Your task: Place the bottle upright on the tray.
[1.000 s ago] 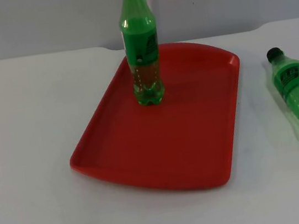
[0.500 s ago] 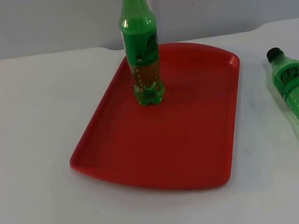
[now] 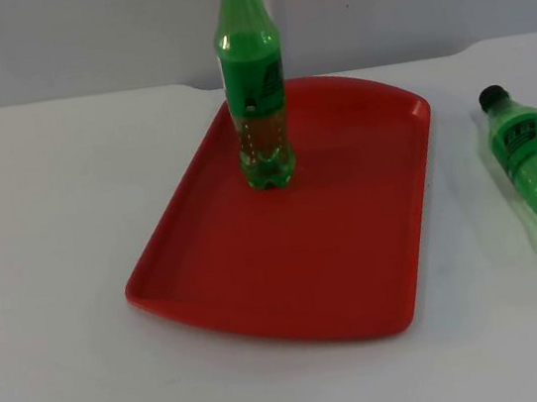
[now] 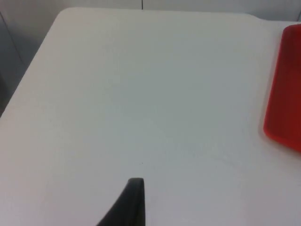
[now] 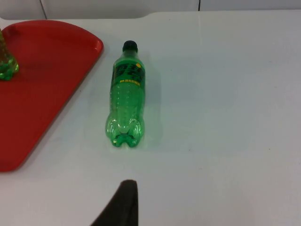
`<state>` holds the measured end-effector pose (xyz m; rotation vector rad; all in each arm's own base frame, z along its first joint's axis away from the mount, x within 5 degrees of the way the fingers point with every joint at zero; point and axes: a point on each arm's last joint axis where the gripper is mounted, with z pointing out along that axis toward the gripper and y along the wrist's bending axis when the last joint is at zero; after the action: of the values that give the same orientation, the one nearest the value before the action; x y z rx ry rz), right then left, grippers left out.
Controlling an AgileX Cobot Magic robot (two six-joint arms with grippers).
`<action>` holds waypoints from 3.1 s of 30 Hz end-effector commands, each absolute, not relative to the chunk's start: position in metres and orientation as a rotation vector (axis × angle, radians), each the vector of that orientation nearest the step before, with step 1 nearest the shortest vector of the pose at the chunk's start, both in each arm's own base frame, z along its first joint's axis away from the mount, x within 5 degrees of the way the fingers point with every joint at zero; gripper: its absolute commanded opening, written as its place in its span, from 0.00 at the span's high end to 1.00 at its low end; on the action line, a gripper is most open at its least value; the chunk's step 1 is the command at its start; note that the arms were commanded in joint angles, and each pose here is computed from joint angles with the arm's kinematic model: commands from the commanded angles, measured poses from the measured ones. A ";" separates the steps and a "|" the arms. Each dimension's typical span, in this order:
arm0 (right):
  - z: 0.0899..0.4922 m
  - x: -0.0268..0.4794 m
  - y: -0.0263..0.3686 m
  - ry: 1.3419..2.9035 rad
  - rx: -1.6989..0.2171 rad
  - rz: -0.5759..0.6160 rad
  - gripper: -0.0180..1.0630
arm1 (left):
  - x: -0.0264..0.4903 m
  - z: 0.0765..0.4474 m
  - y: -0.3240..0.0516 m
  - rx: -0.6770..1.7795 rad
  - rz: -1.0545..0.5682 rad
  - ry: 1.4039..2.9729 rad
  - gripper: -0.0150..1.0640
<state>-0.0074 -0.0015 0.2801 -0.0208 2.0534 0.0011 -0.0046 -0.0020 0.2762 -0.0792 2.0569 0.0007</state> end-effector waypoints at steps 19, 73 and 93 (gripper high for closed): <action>0.280 -0.007 -0.001 2.047 -0.009 -0.004 0.01 | -0.005 0.275 -0.005 -0.031 -0.029 2.061 0.01; 0.280 -0.007 -0.001 2.047 -0.010 -0.002 0.01 | -0.005 0.275 -0.005 -0.031 -0.029 2.061 0.01; 0.281 -0.007 -0.001 2.041 -0.010 -0.002 0.01 | -0.005 0.275 -0.005 -0.031 -0.029 2.061 0.01</action>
<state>-0.0074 -0.0015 0.2801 -0.0172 2.0534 0.0033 -0.0045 -0.0045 0.2763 -0.0416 2.0571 -0.0139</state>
